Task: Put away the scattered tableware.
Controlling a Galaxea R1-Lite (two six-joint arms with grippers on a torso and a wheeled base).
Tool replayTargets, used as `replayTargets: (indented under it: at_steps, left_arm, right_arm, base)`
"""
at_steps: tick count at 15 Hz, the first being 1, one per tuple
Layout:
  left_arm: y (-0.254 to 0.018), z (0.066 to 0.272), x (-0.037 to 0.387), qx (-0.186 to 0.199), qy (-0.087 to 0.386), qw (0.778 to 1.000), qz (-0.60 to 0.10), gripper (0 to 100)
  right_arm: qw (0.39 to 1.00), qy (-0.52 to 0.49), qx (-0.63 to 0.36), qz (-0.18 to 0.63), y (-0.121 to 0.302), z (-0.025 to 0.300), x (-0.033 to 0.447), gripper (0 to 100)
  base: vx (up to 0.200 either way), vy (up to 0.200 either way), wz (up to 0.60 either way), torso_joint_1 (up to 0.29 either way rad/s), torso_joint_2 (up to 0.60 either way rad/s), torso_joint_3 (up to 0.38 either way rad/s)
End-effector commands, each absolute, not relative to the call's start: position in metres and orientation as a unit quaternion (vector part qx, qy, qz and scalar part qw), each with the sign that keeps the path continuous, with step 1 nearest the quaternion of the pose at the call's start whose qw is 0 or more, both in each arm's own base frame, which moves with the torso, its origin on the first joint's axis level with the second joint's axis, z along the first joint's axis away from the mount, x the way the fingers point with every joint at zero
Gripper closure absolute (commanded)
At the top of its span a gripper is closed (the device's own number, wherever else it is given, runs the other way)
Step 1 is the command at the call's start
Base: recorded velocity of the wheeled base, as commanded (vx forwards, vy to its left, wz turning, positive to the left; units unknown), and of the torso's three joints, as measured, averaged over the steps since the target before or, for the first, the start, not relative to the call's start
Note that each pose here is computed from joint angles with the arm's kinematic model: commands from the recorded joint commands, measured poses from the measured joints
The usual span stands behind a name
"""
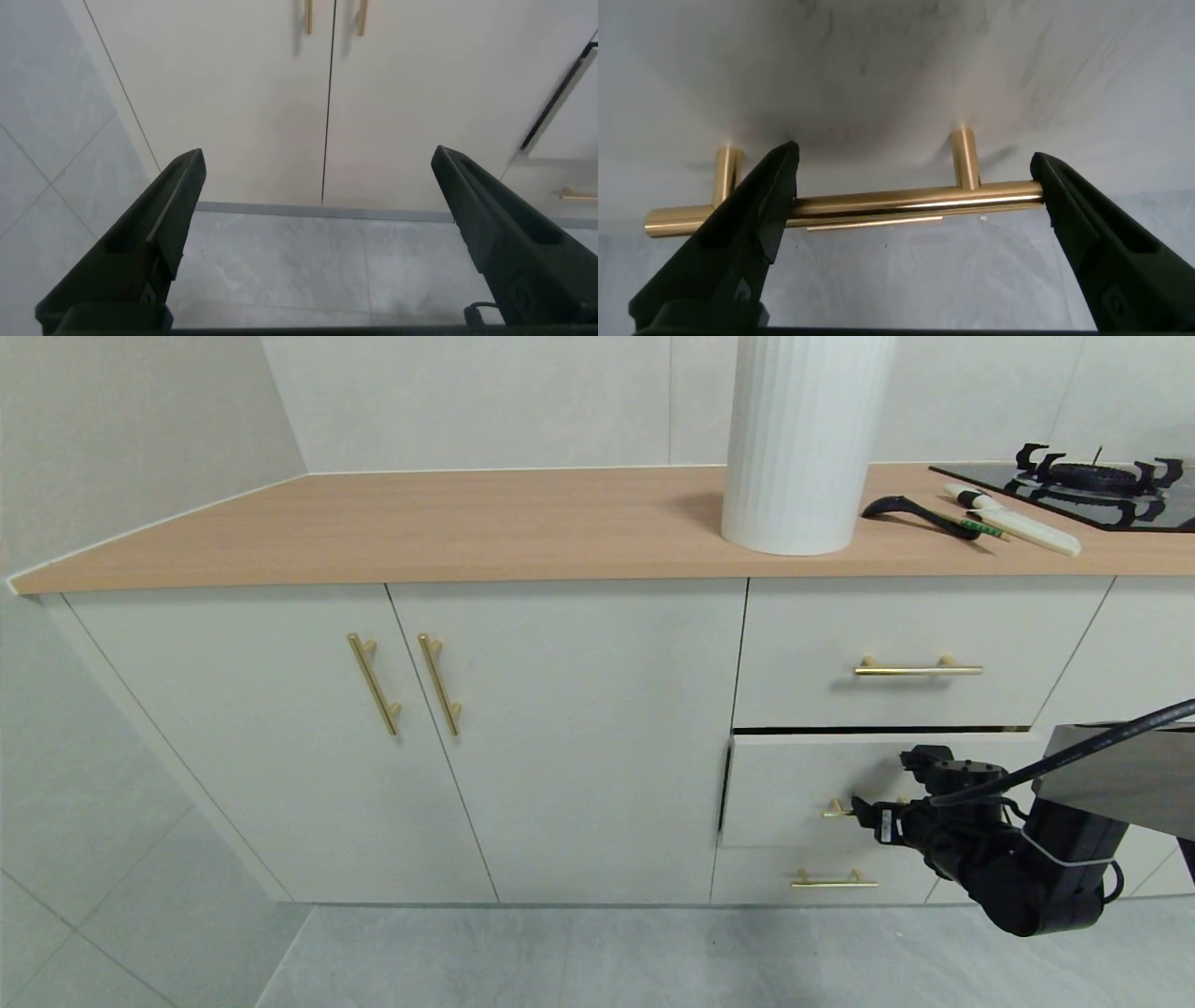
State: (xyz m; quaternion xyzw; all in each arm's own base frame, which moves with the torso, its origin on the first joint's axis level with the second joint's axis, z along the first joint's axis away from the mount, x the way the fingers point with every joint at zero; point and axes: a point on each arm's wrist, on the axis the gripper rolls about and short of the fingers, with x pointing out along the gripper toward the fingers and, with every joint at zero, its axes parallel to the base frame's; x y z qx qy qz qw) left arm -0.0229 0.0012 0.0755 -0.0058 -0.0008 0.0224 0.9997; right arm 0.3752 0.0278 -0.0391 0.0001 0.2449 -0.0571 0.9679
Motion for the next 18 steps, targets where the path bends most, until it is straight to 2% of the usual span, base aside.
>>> replayTargets:
  at_steps: [1, 3, 7, 10, 14, 18]
  left_arm:
    - [0.001, 0.075, -0.023, -0.006, 0.000, 1.000, 0.022, 0]
    - [0.001, 0.075, -0.023, -0.006, 0.000, 1.000, 0.023, 0]
    - [0.001, 0.075, -0.023, -0.006, 0.000, 1.000, 0.023, 0]
    - [0.001, 0.075, -0.023, -0.006, 0.000, 1.000, 0.023, 0]
    - [0.001, 0.075, -0.023, -0.006, 0.000, 1.000, 0.022, 0]
    - [0.001, 0.075, -0.023, -0.006, 0.000, 1.000, 0.023, 0]
  right_arm:
    - [0.965, 0.259, 0.000, -0.046, 0.029, -0.024, 0.365, 0]
    - [0.962, 0.272, 0.009, -0.012, 0.029, 0.005, 0.348, 0]
    - [0.945, 0.317, 0.023, 0.076, 0.036, 0.103, 0.285, 0]
    - [0.953, 0.282, 0.017, 0.111, 0.048, 0.152, 0.251, 0]
    - [0.957, 0.266, 0.007, 0.113, 0.055, 0.159, 0.246, 0]
    - [0.963, 0.253, 0.004, 0.091, 0.059, 0.141, 0.267, 0]
  base:
    - [0.000, 0.000, 0.00, 0.000, 0.00, 0.000]
    - [0.000, 0.000, 0.00, 0.000, 0.00, 0.000]
    - [0.000, 0.000, 0.00, 0.000, 0.00, 0.000]
    - [0.000, 0.000, 0.00, 0.000, 0.00, 0.000]
    - [0.000, 0.000, 0.00, 0.000, 0.00, 0.000]
    - [0.000, 0.000, 0.00, 0.000, 0.00, 0.000]
